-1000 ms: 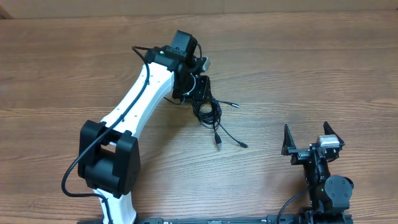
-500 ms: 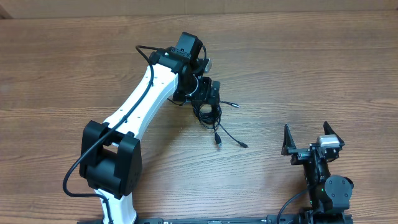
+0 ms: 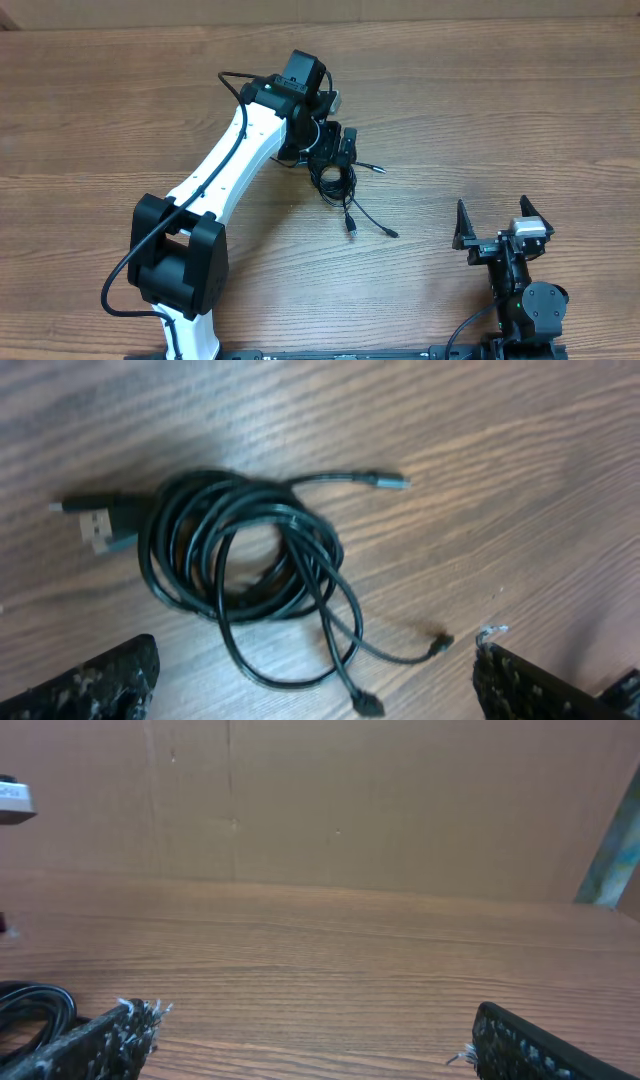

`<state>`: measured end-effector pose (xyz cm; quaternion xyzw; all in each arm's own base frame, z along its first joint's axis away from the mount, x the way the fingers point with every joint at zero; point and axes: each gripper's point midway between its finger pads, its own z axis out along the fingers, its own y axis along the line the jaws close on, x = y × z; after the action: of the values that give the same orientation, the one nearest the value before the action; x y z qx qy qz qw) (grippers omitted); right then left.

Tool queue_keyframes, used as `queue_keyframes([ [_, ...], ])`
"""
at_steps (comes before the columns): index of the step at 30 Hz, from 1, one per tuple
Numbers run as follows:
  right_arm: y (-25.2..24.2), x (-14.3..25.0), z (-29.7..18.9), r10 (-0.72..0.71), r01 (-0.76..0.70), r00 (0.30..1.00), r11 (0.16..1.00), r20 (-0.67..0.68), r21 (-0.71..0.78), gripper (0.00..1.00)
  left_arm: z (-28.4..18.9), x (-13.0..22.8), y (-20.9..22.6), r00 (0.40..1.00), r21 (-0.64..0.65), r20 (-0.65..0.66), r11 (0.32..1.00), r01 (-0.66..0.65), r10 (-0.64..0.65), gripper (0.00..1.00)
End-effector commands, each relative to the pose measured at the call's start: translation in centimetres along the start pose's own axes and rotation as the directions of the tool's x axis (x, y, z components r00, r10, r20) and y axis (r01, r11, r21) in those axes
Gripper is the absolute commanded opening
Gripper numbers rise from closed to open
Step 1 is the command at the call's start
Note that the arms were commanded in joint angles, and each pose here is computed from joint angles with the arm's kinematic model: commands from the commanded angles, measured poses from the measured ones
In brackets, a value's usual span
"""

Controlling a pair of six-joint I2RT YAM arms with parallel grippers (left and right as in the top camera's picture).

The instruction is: Untangle cables

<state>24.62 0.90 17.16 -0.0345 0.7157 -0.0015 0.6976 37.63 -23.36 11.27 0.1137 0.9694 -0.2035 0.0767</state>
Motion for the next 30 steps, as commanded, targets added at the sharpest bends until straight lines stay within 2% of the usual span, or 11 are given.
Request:
queue_keyframes([
  [1, 0.0, 0.2, 0.0, -0.004, 0.004, 1.0, 1.0, 0.002, 0.005, 1.0, 0.6, -0.1, 0.1, 1.0, -0.014, 0.002, 1.0, -0.002, 0.002, 0.8],
  [2, 0.0, 0.2, 0.0, -0.004, 0.004, 1.0, 1.0, 0.002, 0.005, 1.0, 0.6, -0.2, 0.4, 1.0, -0.031, 0.006, 1.0, -0.002, 0.002, 0.64],
  [5, 0.0, 0.2, 0.0, -0.004, 0.004, 1.0, 1.0, 0.002, 0.005, 1.0, 0.7, -0.1, 0.7, 1.0, -0.059, 0.005, 0.998, -0.004, 0.004, 0.35],
  [7, 0.0, 0.2, 0.0, -0.004, 0.004, 1.0, 1.0, 0.002, 0.005, 1.0, 0.7, 0.0, 0.6, 1.0, -0.055, 0.004, 0.998, -0.004, 0.004, 0.1],
  [8, 0.0, 0.2, 0.0, -0.004, 0.004, 1.0, 1.0, 0.002, 0.004, 1.0, 0.7, -0.1, 0.6, 1.0, -0.054, 0.006, 0.999, -0.004, 0.005, 0.04],
  [16, 0.0, 0.2, 0.0, -0.004, 0.004, 1.0, 1.0, 0.002, 0.004, 1.0, 0.7, 0.0, 0.6, 1.0, -0.054, 0.004, 0.999, -0.004, 0.004, 0.04],
  [20, 0.0, 0.2, 0.0, -0.004, 0.004, 1.0, 1.0, 0.002, 0.005, 1.0, 0.7, 0.4, -0.5, 1.0, 0.014, -0.018, 1.0, -0.002, 0.002, 0.04],
  [23, 0.0, 0.2, 0.0, -0.004, 0.004, 1.0, 1.0, 0.002, 0.005, 1.0, 0.7, 0.5, -0.6, 1.0, 0.016, -0.023, 1.0, -0.001, 0.001, 0.04],
  [30, 0.0, 0.2, 0.0, -0.004, 0.004, 1.0, 1.0, 0.002, 0.004, 1.0, 0.7, 0.0, 2.8, 0.996, -0.181, 0.034, 0.98, 0.083, -0.078, 0.06],
])
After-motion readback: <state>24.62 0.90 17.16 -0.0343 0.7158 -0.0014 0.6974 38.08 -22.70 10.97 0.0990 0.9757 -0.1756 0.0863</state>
